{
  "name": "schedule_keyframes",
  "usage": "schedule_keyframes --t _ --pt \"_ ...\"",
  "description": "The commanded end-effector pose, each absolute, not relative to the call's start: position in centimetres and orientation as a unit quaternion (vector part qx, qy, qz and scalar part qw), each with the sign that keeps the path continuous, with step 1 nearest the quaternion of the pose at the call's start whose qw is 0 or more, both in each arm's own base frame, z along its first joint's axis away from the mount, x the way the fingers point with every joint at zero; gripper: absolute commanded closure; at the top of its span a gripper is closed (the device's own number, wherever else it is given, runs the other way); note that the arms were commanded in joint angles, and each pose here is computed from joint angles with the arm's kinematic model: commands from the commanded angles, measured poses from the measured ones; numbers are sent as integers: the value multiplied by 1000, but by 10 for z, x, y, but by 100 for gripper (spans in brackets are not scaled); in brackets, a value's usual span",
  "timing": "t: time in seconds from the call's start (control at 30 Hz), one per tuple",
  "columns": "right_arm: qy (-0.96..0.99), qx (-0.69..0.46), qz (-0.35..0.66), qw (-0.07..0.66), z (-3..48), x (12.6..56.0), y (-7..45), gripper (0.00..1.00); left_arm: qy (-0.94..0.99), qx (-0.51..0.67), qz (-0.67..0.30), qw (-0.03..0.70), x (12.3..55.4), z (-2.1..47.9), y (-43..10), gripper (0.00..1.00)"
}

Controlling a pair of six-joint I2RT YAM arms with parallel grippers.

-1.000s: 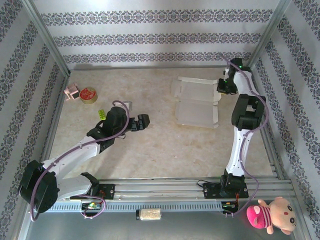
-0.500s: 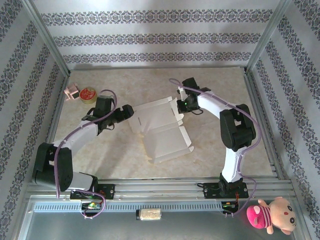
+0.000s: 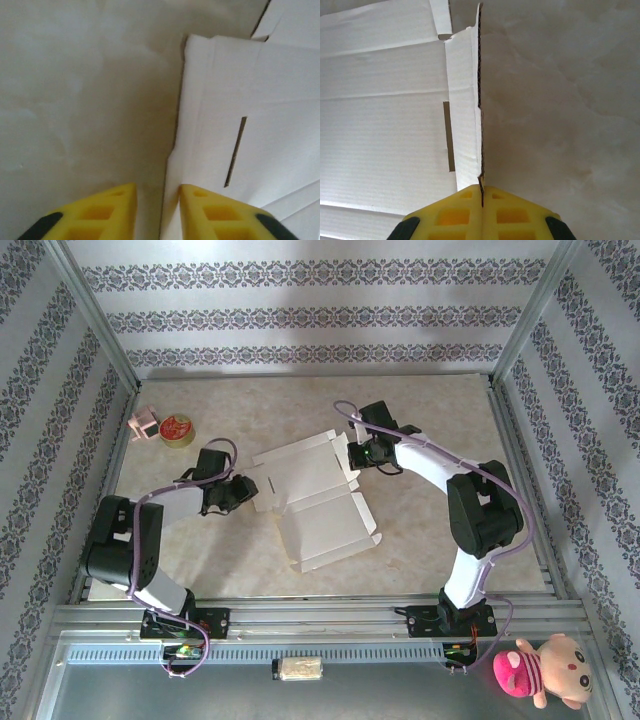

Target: Fold the paper box

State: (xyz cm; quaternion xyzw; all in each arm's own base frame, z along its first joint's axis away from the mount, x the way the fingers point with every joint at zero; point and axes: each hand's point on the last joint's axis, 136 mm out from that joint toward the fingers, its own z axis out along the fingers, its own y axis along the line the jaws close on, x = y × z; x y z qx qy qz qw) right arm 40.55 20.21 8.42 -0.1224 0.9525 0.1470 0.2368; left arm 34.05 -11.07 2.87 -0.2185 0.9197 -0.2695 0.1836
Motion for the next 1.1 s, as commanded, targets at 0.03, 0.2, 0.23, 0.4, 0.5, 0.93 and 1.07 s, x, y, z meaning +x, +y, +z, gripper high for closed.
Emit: schedule_keyframes --t 0.03,0.2,0.23,0.4,0.5,0.93,1.07 --pt "949 -126 153 246 93 398 211 100 909 -198 -305 205 353 38 -120 95" --pt "934 -154 161 281 135 391 212 68 912 -122 -292 261 368 66 -120 100" --pt "925 -170 168 296 150 389 214 62 912 -101 -287 276 373 74 -120 100" --pt "853 -288 169 401 219 385 224 46 889 2 -276 366 393 116 -126 100" --pt "782 -402 146 453 245 375 236 38 861 75 -273 423 398 139 -137 100" --pt "636 -648 91 409 251 379 269 24 765 188 -283 547 391 170 -164 100" --pt "645 -660 111 369 237 392 278 31 749 206 -293 557 384 177 -172 100"
